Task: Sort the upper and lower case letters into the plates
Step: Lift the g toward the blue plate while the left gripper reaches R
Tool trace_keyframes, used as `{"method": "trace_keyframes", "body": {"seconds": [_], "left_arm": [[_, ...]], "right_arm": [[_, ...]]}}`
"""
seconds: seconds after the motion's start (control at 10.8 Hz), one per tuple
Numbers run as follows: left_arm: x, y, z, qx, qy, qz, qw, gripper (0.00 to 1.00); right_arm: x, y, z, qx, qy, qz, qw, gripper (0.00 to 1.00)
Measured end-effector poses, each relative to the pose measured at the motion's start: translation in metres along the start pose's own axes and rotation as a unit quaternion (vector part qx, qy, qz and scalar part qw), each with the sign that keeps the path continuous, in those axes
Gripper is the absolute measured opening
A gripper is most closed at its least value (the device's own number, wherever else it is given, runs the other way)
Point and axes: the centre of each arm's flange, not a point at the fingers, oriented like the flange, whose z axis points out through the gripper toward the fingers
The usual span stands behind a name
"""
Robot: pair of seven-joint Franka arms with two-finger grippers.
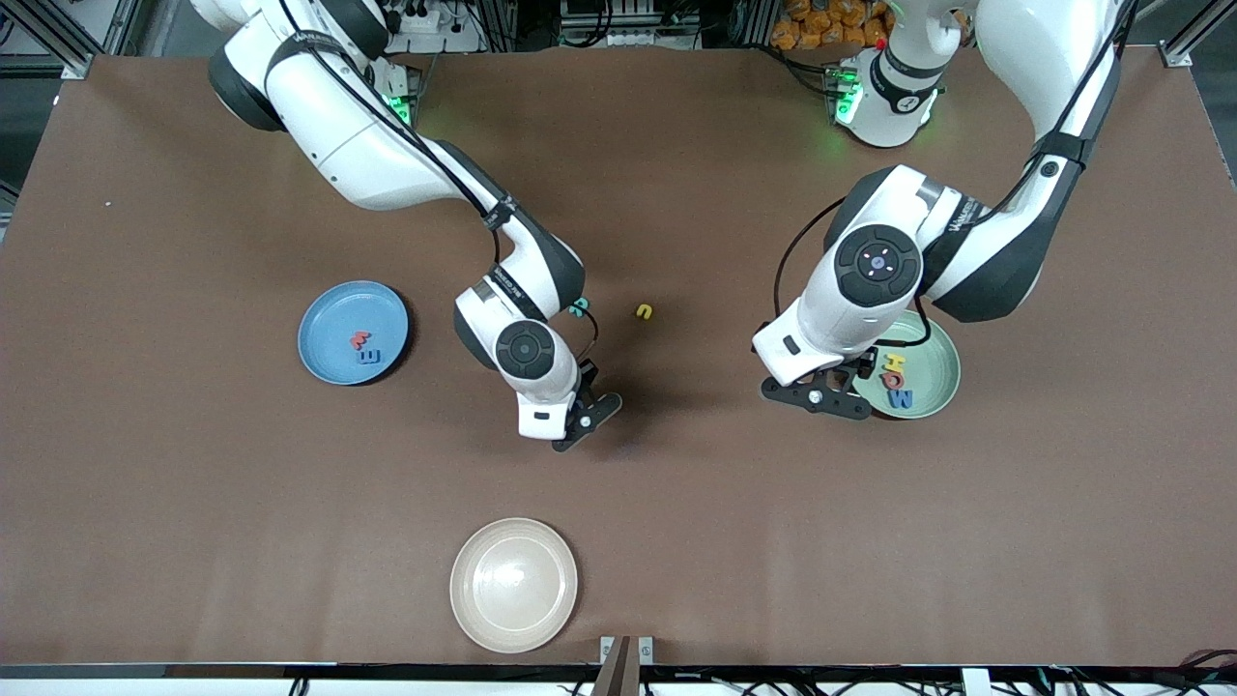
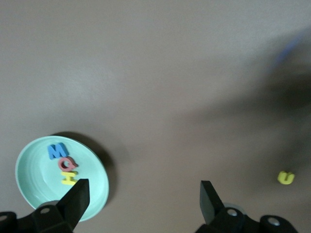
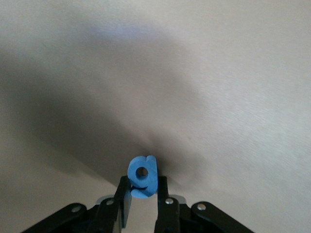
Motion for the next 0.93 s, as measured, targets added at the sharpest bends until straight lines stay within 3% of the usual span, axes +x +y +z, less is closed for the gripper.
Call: {"method": "trace_keyframes", "body": {"seconds": [0.28, 0.46, 0.74, 0.93], "left_arm": [[-0.011, 0.042, -0.001, -0.003, 0.002, 0.003, 1.0, 1.0], [-0.018, 0.086, 0.002, -0.016, 0.021, 0.022, 0.999, 1.0], [-0.026, 0.145, 0.025, -0.042, 0.036, 0.01, 0.998, 1.0], [-0.03, 0.177, 0.046, -0.06, 0.048, 0.003, 0.997, 1.0]], "right_arm": [[-0.003, 0.022, -0.032, -0.004, -0.033, 0.009, 0.999, 0.26], [-0.014, 0.04, -0.05, -0.006, -0.06, -0.008, 0.998, 0.26], [-0.039, 0.083, -0.072, -0.001, -0.114, -0.016, 0.993, 0.26], [-0.064, 0.119, -0.085, 0.002, -0.129, -0.018, 0.992, 0.26]]}}
